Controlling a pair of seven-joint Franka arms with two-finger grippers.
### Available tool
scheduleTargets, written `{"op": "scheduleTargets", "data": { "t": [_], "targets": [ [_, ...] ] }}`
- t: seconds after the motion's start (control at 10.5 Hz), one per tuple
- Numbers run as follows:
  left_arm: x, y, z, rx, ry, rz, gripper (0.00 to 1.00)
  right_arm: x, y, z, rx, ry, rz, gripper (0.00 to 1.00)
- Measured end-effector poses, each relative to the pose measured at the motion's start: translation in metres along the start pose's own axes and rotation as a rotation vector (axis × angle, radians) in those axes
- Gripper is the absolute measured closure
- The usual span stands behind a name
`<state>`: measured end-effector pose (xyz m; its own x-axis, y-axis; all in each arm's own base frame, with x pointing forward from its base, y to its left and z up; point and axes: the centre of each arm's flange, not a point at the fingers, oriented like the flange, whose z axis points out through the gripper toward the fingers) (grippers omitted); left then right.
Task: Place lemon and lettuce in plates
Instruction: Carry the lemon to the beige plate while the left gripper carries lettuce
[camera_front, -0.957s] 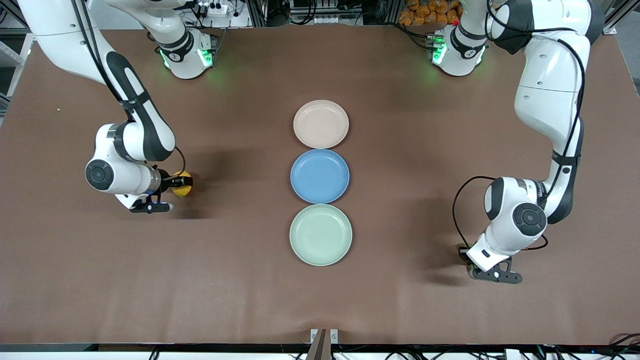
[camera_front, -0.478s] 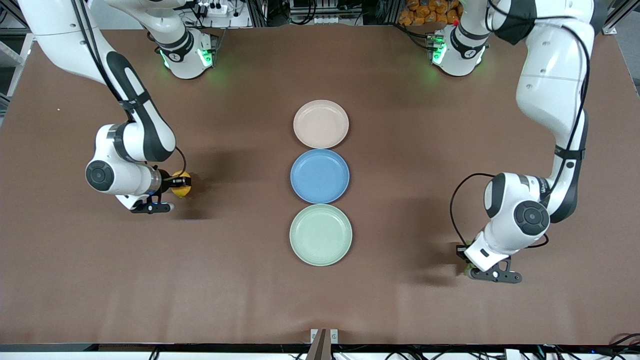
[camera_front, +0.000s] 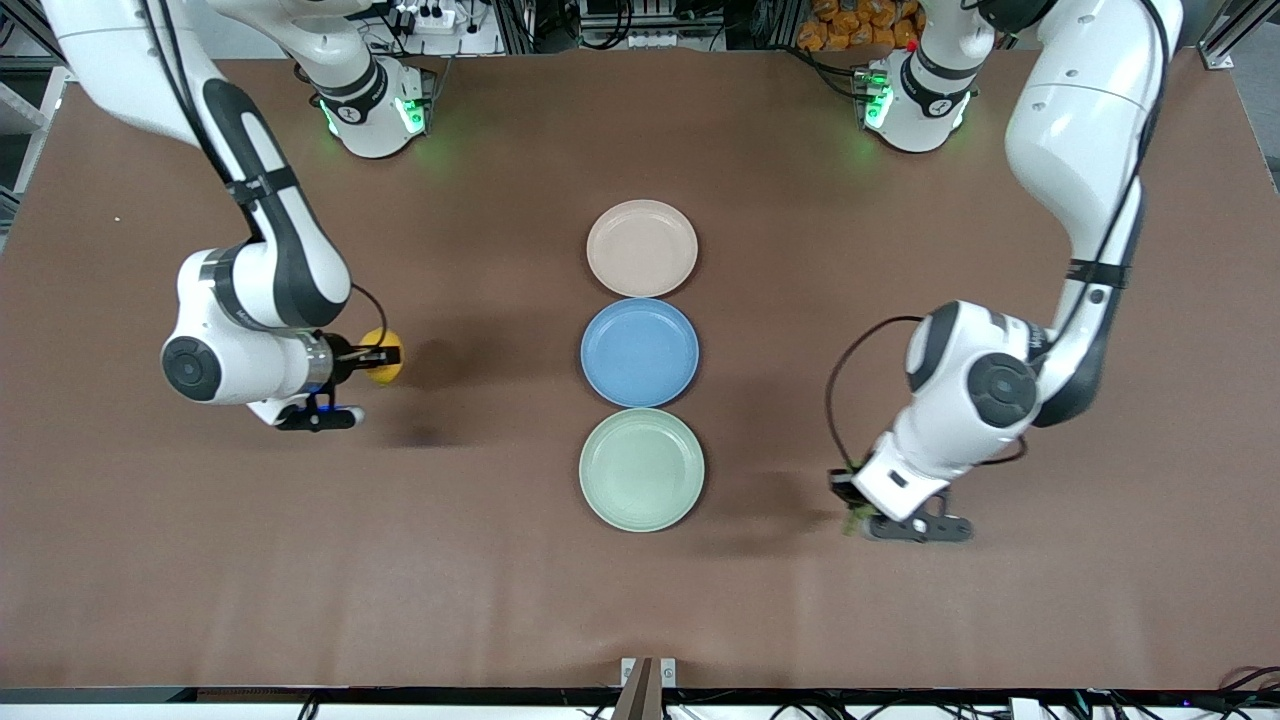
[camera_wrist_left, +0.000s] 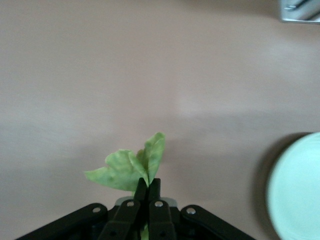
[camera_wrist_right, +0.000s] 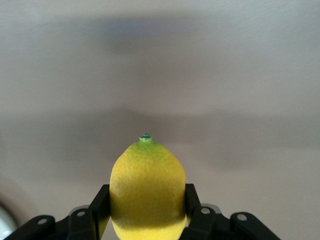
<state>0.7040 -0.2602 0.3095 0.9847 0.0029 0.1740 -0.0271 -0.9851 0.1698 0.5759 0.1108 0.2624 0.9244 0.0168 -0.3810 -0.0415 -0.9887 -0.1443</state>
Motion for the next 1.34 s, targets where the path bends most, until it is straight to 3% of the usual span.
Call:
{"op": "scheduleTargets", "data": {
  "t": [0.48,0.77,1.15,1.34],
  "targets": [
    [-0.046,0.112,0.044,-0.139,0.073,-0.126,0.96,-0.048,-0.16,0.033,0.017,-0.03,0.153,0.37],
    [-0.074,0.148,0.085,-0.231,0.105,-0.242,0.96,-0.1,-0.264,0.064,0.01,0.015,0.238,0.37],
    [-0.1,0.174,0.111,-0.259,0.09,-0.316,0.96,-0.15,-0.335,0.125,0.011,0.021,0.29,0.37],
    [-0.098,0.174,0.11,-0.26,0.094,-0.331,0.71,-0.146,-0.334,0.153,-0.011,0.003,0.308,0.37]
  ]
}}
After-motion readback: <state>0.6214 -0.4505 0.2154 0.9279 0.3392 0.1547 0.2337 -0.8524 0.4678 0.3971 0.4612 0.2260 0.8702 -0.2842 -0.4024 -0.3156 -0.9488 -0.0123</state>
